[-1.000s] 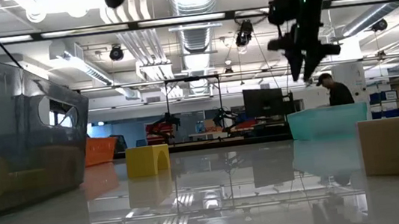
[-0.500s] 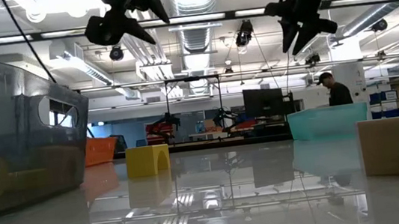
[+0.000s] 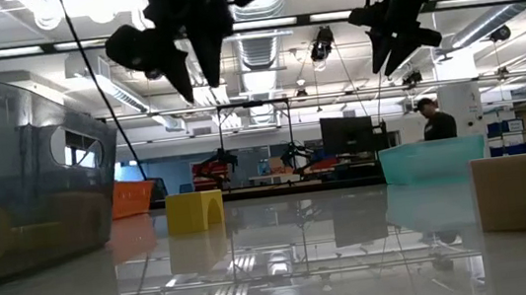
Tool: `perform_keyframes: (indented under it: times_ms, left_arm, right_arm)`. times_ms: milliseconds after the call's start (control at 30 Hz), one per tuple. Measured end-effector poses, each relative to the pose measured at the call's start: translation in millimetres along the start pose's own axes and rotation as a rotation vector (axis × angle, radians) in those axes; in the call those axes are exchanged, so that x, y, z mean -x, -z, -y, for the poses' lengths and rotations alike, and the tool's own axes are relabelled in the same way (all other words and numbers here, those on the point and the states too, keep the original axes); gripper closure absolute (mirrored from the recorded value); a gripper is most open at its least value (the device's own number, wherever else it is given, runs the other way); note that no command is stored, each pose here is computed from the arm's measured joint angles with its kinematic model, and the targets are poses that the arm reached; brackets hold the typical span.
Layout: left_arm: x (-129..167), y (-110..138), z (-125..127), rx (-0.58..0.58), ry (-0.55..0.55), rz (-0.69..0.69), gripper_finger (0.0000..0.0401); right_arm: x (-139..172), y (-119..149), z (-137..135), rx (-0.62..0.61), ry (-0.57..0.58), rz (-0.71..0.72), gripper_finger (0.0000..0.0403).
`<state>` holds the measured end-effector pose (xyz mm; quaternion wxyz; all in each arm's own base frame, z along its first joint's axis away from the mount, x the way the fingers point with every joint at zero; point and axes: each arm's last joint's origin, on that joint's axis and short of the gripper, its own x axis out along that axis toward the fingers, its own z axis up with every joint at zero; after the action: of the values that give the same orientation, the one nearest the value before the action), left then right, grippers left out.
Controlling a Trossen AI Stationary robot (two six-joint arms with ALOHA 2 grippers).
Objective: Sort & place blocks by color
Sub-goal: Put the yellow block into the black bin
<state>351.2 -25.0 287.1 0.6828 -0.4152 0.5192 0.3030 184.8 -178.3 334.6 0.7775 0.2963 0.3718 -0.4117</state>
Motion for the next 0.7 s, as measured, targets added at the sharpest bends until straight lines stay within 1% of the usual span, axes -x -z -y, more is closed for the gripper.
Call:
perform_keyframes:
  times_ms: [167,400,567,700]
  left_arm:
    - [-28,8,10,0.001,-0.048,-0.050,0.0252]
    - [-49,15,16,0.028,-0.096,-0.077,0.0250]
    - [-60,21,20,0.013,-0.107,-0.086,0.0227]
    - [-69,22,21,0.053,-0.122,-0.094,0.0204]
  right_arm:
    - [0,0,0,0.021,-0.001,0.000,0.0273]
    - [0,0,0,0.060,-0.002,-0.001,0.0273]
    - [0,0,0,0.068,-0.002,-0.001,0.0273]
    - [0,0,0,0.072,-0.005,-0.002,0.0273]
